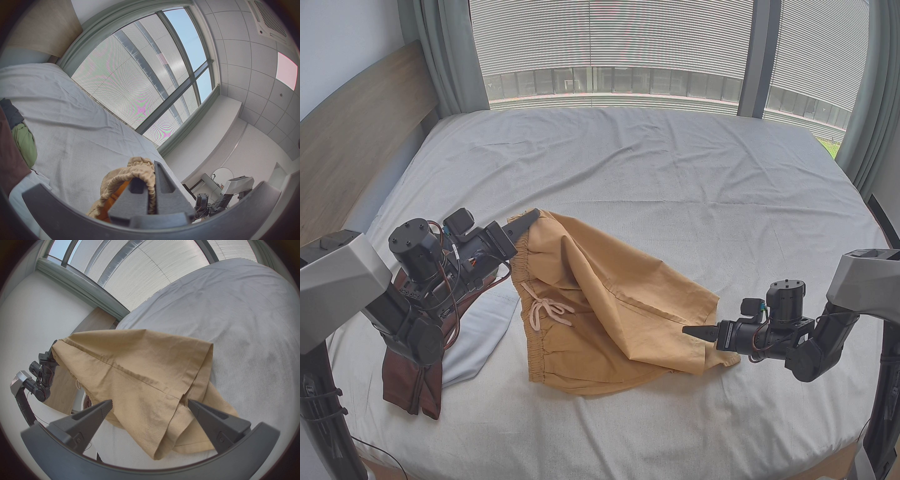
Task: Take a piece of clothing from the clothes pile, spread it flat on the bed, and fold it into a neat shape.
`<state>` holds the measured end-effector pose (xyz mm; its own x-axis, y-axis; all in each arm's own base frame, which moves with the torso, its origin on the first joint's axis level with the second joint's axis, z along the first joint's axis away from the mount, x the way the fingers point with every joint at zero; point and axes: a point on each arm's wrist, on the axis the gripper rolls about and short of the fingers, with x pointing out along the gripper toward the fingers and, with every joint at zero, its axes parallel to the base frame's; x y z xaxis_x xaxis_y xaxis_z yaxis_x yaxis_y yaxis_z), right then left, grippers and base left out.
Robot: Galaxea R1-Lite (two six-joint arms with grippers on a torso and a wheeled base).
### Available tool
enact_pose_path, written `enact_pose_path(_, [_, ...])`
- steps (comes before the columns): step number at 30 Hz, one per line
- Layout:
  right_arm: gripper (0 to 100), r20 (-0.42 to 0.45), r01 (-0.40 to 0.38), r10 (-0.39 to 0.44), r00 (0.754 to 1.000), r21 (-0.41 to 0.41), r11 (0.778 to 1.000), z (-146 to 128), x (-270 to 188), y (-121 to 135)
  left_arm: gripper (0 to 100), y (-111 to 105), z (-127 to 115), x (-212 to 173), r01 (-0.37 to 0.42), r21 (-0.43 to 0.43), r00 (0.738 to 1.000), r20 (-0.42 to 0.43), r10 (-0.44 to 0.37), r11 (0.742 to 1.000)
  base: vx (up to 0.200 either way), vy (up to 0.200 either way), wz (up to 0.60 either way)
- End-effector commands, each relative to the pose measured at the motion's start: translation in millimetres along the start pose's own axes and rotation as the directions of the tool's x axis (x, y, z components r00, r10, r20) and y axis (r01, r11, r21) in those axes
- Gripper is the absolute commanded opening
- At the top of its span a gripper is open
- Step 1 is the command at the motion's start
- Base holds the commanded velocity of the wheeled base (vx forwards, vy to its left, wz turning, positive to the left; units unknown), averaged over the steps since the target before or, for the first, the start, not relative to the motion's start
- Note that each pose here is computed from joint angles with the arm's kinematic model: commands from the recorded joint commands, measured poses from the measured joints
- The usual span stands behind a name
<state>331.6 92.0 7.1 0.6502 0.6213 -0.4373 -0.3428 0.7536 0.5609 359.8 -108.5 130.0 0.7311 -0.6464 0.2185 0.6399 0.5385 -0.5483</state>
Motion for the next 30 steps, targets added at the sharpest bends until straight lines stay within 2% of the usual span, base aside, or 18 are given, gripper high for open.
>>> enact_pose_path(1, [100,-0.043,0.006,-0.005,0.999,0.01,1.0,-13,11,-4,0,0,1,0,0.0,0.002,1.0,0.003,0.0,1.0,0.0,0.0,0.0])
enact_pose_path(11, [100,-0.049,0.006,-0.006,0.999,-0.008,1.0,-20,23,2,0,2,-2,0,-0.004,0.0,1.0,-0.002,0.004,1.0,0.0,0.0,0.0])
enact_pose_path(21, [100,0.053,0.009,-0.006,0.999,-0.05,0.999,-13,42,-1,0,3,-4,0,-0.007,0.03,1.0,-0.011,0.007,1.0,0.0,0.0,0.0])
enact_pose_path(30, [100,0.091,-0.019,0.025,0.996,-0.069,0.997,-7,42,7,0,3,-4,0,-0.005,0.031,1.0,-0.008,0.006,0.999,0.0,0.0,0.0])
